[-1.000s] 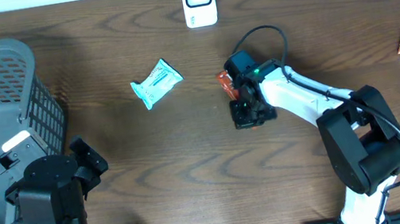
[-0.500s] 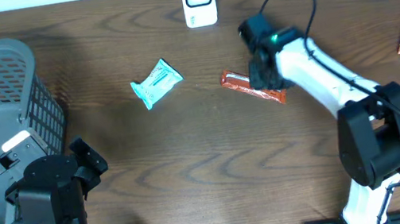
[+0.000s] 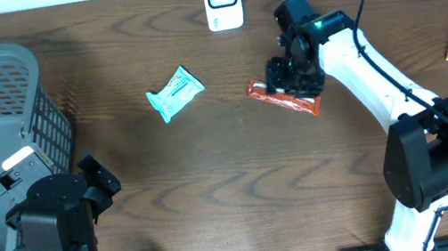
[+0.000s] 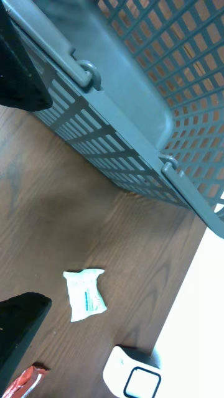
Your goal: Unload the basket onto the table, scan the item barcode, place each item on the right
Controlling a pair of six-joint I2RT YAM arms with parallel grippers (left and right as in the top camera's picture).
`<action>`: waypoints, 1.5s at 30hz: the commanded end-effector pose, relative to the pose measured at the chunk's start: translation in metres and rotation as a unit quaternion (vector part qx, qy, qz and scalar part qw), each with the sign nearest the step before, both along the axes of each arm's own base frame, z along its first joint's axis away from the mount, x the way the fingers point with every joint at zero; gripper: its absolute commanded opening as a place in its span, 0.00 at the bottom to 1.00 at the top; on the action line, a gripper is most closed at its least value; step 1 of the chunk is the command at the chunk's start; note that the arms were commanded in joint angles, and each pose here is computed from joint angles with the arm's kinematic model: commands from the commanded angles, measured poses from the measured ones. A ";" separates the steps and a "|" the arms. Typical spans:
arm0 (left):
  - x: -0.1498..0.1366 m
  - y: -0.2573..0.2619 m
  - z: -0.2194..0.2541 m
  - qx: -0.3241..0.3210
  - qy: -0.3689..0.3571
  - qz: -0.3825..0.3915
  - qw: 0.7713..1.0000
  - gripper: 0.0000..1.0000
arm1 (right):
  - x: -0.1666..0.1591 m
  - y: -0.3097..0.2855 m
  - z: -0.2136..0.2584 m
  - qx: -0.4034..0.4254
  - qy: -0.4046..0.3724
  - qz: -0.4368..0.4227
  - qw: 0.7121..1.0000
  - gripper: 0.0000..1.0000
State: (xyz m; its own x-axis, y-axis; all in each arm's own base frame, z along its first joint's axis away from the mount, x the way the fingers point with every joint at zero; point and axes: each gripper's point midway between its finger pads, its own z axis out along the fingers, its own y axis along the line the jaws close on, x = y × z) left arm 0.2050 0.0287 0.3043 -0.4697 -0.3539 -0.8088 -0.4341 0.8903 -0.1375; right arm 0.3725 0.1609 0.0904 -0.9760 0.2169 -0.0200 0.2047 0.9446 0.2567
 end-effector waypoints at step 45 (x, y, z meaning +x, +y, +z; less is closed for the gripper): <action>0.000 0.003 0.000 0.003 -0.001 0.007 1.000 0.93 | 0.054 0.036 -0.007 -0.028 -0.193 -0.028 0.980 0.01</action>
State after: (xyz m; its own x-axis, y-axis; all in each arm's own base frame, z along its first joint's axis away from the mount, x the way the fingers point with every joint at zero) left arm 0.2051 0.0287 0.3043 -0.4697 -0.3539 -0.8088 -0.4341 0.8903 -0.1375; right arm 0.4138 0.2043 0.0409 -0.9273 0.2499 -0.2788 0.1723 0.9459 0.2749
